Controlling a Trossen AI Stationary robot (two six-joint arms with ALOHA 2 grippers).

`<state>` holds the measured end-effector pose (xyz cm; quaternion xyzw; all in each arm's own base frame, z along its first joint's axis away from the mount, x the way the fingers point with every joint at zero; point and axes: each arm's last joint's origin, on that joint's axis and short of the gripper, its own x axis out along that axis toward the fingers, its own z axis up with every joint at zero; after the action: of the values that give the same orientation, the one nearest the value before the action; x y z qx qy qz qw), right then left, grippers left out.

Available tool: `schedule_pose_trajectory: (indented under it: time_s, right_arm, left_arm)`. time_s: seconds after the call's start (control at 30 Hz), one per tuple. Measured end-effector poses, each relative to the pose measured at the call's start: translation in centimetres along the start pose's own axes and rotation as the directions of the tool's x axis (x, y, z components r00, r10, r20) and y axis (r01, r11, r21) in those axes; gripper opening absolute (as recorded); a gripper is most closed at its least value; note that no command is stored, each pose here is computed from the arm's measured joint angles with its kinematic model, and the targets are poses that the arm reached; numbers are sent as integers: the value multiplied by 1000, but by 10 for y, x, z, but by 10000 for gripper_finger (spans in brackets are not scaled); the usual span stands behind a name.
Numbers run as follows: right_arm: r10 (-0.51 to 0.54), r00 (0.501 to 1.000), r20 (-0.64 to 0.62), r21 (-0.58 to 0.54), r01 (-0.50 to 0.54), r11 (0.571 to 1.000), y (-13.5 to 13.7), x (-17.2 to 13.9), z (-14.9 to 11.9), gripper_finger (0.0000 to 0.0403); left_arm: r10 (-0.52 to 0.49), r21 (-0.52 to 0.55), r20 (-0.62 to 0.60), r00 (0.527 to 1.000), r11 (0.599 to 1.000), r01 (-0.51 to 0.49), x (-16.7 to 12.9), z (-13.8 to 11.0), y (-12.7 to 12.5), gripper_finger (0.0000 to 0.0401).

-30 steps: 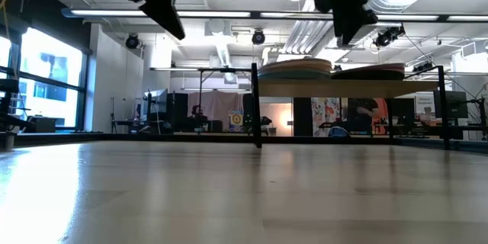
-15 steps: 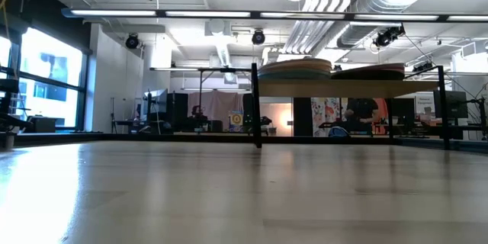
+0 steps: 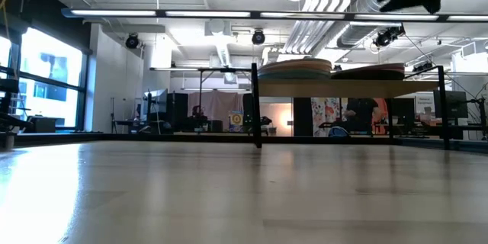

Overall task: Place and stack plates onto a shelf
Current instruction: Adjust the right stacked plates

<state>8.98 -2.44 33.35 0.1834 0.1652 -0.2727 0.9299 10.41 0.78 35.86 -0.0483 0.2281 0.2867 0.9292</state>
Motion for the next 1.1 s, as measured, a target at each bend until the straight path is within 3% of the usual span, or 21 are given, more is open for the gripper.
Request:
schedule_pose_trajectory:
  time_s: [0.23,0.53,0.77,1.1]
  right_arm:
    - [-128,989,-70,-254,107,961,0,27,-11,134]
    - [-346,925,-157,-506,225,832,-13,63,-10,134]
    - [-507,836,-210,-564,320,761,-32,84,-8,134]
    - [-584,766,-268,-595,344,726,-52,98,-8,134]
  left_arm:
    - [8,-13,-4,1000,1000,-8,1,-11,3,111]
    - [10,-17,-11,1000,1000,-10,2,-11,2,111]
    - [10,-17,-11,1000,1000,-10,2,-11,2,111]
    - [10,-19,-11,1000,1000,-11,2,-11,2,111]
